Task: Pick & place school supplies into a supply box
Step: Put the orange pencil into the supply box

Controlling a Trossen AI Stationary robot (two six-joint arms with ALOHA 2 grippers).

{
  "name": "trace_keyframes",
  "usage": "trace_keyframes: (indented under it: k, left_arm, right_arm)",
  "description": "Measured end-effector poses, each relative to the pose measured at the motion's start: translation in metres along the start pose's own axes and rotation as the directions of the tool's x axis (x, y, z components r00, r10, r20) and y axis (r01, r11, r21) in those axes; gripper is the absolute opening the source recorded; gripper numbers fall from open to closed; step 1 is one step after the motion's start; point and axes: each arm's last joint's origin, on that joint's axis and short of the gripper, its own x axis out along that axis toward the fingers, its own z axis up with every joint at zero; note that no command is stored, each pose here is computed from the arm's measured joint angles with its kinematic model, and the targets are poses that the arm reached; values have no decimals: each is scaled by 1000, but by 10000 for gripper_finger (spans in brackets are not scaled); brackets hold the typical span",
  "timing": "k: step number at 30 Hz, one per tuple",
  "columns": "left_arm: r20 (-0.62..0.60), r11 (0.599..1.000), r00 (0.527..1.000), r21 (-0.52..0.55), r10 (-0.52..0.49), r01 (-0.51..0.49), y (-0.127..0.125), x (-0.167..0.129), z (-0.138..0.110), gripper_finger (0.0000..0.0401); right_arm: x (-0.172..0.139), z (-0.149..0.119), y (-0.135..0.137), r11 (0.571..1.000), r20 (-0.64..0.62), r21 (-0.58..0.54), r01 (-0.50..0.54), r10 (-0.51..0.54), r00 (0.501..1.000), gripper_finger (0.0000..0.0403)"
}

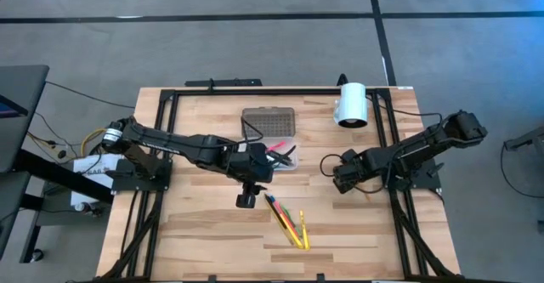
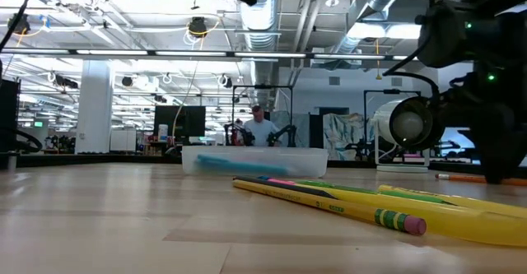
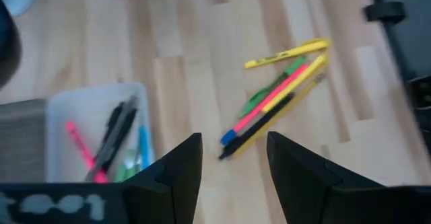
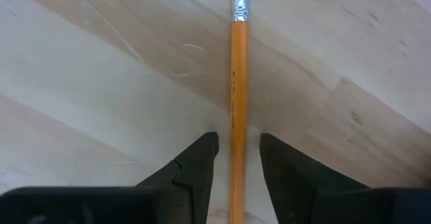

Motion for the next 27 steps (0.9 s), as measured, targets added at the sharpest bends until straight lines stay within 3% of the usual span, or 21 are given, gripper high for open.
trace_keyframes:
  k: [13, 27]
  left_arm:
    - [-81, 973, 970, -22, 228, -230, 2, -50, -23, 157]
    - [-143, 925, 921, -71, 362, -374, 0, -90, -47, 157]
  right_arm:
    - [-1, -11, 3, 998, -109, -39, -40, 36, 993, 120]
    - [-1, -15, 3, 998, -213, -27, -59, 52, 976, 103]
